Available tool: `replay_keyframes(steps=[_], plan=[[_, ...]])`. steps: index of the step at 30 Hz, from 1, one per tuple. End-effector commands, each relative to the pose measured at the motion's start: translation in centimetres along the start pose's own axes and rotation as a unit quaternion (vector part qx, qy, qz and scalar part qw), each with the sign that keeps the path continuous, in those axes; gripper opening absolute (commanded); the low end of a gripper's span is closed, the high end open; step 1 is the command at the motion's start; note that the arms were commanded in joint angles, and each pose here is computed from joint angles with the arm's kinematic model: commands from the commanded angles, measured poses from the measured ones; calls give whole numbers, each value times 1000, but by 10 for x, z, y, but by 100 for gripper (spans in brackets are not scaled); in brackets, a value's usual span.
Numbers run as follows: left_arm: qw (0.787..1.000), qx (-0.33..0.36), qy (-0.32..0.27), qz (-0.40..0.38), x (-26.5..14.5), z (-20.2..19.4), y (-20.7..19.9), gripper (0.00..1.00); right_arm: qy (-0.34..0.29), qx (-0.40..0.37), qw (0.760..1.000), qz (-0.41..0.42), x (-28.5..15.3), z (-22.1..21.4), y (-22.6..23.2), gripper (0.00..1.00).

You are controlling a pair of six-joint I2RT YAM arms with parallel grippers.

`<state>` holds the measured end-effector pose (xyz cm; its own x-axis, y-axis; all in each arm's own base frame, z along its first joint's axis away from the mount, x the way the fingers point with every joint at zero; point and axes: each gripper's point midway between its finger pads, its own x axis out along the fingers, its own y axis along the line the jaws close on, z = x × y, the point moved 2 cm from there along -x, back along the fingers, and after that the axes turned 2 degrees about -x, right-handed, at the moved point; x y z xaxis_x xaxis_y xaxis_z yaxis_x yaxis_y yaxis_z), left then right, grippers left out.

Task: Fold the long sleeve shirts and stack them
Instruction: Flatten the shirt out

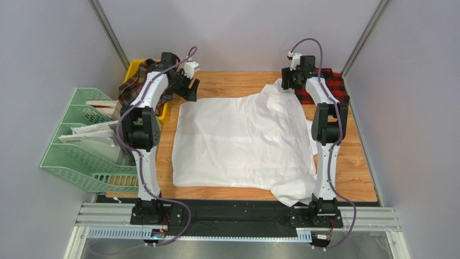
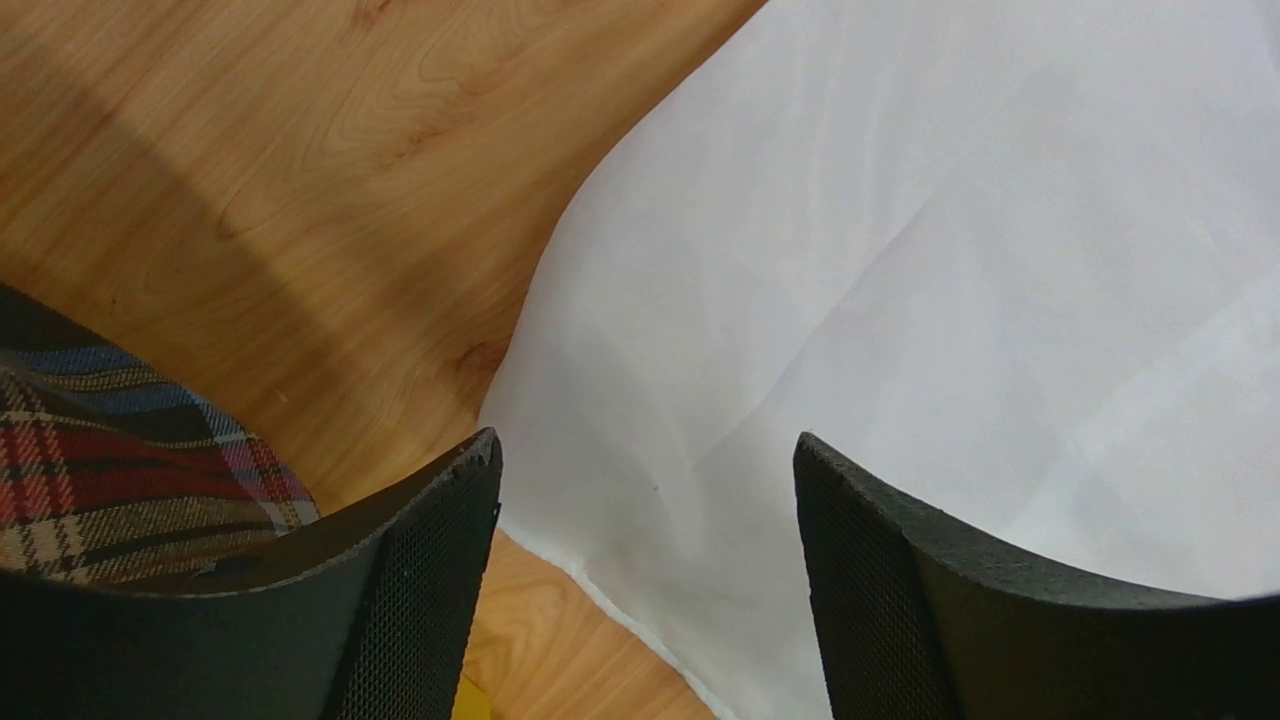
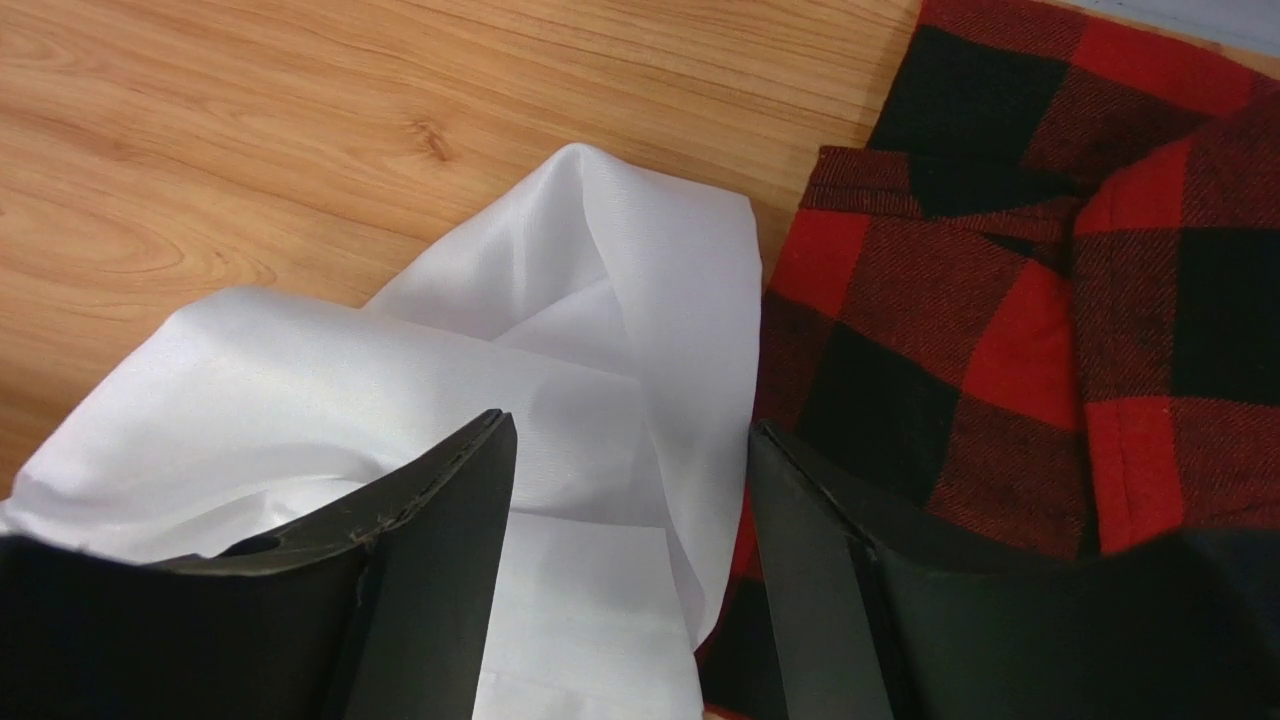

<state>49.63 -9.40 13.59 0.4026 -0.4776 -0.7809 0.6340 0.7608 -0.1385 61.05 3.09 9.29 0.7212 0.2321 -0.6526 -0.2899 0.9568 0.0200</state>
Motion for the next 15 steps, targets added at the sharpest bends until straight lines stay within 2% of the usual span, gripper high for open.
replay_keyframes(steps=[1,3,4,6,7,9,10,15], plan=[[999,38,1,16,1,8,15,77,-52,-29,997,-46,2,31,-22,62],[997,64,18,26,3,9,25,77,-52,-36,997,-39,3,31,-21,58],[997,64,40,19,19,-3,31,76,-52,-39,997,-38,5,30,-21,51],[994,89,52,38,17,3,42,74,-49,-44,997,-34,5,29,-20,42],[993,96,67,33,25,-5,45,73,-48,-48,997,-32,5,28,-19,27],[990,119,69,34,26,-2,46,72,-47,-61,997,-28,3,29,-19,11],[987,136,78,30,30,-6,47,71,-45,-63,997,-26,2,28,-18,0],[982,165,90,-19,37,-15,27,69,-58,-75,995,-10,-14,40,-11,0]])
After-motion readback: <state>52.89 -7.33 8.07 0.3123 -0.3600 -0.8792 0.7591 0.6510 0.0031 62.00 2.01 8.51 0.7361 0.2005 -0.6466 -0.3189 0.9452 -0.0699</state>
